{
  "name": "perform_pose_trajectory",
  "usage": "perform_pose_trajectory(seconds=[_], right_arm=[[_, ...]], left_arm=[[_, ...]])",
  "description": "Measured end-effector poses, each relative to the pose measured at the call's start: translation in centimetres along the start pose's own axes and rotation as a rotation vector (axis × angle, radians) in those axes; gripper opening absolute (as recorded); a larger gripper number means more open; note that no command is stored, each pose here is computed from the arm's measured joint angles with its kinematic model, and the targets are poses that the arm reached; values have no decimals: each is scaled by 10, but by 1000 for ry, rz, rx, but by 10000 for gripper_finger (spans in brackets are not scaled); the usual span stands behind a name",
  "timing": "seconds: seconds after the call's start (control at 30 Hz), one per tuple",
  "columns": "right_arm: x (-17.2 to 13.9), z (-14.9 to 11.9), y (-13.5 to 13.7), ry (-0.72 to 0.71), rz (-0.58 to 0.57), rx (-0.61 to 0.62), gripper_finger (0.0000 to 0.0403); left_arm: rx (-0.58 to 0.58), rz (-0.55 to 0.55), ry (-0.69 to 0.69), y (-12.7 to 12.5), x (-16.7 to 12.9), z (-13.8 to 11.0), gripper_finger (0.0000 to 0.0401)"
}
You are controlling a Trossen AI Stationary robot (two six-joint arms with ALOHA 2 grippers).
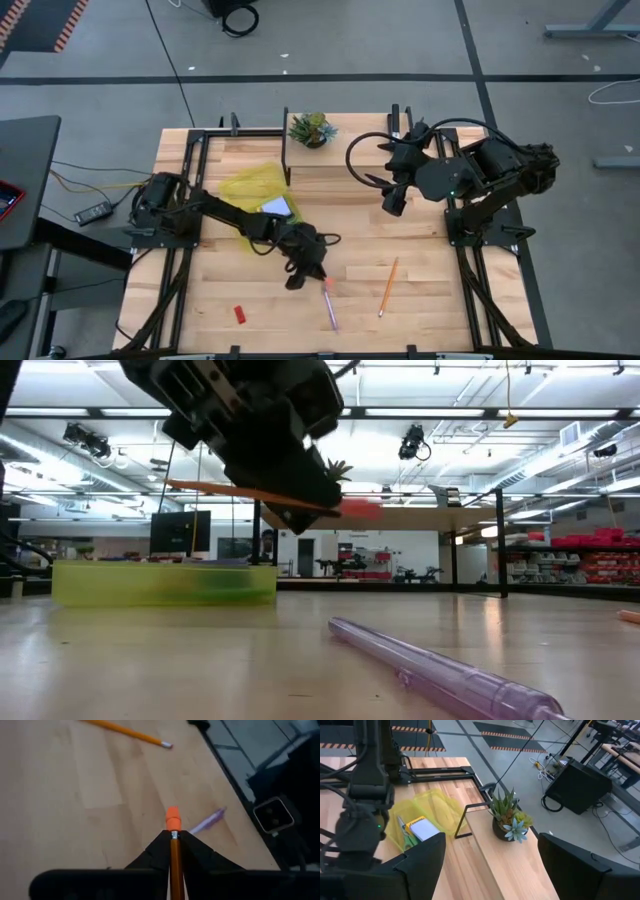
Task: Pack school essentials
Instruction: Put the left orange pencil into the yellow supply box
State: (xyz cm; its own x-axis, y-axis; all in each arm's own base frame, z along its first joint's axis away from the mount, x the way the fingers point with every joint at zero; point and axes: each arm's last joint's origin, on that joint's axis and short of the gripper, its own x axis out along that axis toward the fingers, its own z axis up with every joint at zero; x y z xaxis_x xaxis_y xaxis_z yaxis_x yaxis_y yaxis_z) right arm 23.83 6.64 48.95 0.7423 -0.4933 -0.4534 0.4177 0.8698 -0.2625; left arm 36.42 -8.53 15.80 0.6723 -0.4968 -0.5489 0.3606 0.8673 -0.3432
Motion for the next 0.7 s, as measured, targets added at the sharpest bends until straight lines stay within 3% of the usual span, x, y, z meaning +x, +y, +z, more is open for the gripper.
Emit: perform_pose_trajectory(seconds=[0.27,0.7], right_arm=[[0,0,0,0,1,1,323],[0,0,0,1,1,-2,323]], left_arm=[[-128,97,41,9,-3,-5,30],[-186,165,26,9,-6,-3,30]])
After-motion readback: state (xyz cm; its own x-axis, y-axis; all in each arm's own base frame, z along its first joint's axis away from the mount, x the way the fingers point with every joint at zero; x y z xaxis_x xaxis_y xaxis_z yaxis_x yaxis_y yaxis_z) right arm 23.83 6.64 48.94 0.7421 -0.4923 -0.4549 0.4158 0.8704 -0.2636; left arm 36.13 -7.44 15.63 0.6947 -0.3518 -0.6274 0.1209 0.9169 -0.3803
